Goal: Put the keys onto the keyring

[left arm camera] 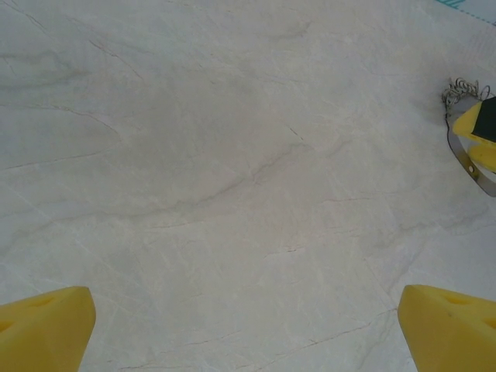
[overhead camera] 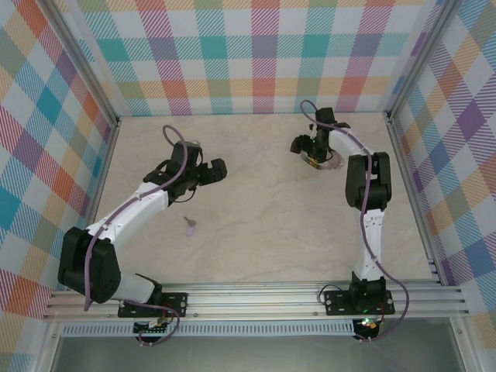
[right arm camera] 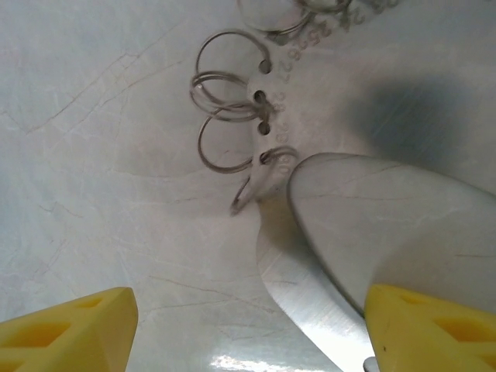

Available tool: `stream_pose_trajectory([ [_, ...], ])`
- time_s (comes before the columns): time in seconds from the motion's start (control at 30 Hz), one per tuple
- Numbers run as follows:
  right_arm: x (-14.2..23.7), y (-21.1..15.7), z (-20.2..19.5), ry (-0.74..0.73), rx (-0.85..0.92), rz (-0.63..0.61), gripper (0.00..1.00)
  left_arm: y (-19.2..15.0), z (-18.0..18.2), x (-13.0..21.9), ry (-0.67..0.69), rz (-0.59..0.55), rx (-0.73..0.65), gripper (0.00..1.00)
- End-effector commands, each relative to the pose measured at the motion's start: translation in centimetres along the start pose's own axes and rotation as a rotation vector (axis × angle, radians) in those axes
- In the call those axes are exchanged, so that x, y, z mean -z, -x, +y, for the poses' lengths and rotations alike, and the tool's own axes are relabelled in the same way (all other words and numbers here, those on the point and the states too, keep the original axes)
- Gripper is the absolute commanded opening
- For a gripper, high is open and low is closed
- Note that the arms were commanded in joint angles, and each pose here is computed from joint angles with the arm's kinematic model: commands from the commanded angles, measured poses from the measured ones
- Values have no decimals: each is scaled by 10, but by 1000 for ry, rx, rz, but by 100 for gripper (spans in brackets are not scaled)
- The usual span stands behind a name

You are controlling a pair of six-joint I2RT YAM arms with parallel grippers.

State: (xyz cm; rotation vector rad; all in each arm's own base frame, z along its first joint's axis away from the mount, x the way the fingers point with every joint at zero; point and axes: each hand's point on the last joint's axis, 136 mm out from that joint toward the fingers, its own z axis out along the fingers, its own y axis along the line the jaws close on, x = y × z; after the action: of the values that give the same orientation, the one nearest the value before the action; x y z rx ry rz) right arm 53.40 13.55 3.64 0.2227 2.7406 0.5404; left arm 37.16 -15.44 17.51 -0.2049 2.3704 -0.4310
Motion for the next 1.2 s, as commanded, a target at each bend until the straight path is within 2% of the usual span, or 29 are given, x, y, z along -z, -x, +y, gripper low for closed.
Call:
stream_pose_trajectory([
  [0.0,-8,-40,10,-10,5,110,76,12,-11,21,-43,-39,7,100],
  [0.37,-4,-141,55,33,49,224,73,9,-11,46,-78,-73,35,100],
  [0.73,6,-288,128,58,272,342,72,-1,0,88,-95,-114,47,100],
  [0.8,19,-296,135,56,295,319,72,-4,2,93,-95,-115,47,100],
  [0.93,66,-284,141,83,252,184,76,-11,2,98,-114,-105,53,100],
  [1.03,94,-282,128,77,190,114,79,-14,2,96,-122,-93,57,100],
  [1.17,107,-291,97,31,110,80,83,-19,1,90,-132,-74,59,100],
])
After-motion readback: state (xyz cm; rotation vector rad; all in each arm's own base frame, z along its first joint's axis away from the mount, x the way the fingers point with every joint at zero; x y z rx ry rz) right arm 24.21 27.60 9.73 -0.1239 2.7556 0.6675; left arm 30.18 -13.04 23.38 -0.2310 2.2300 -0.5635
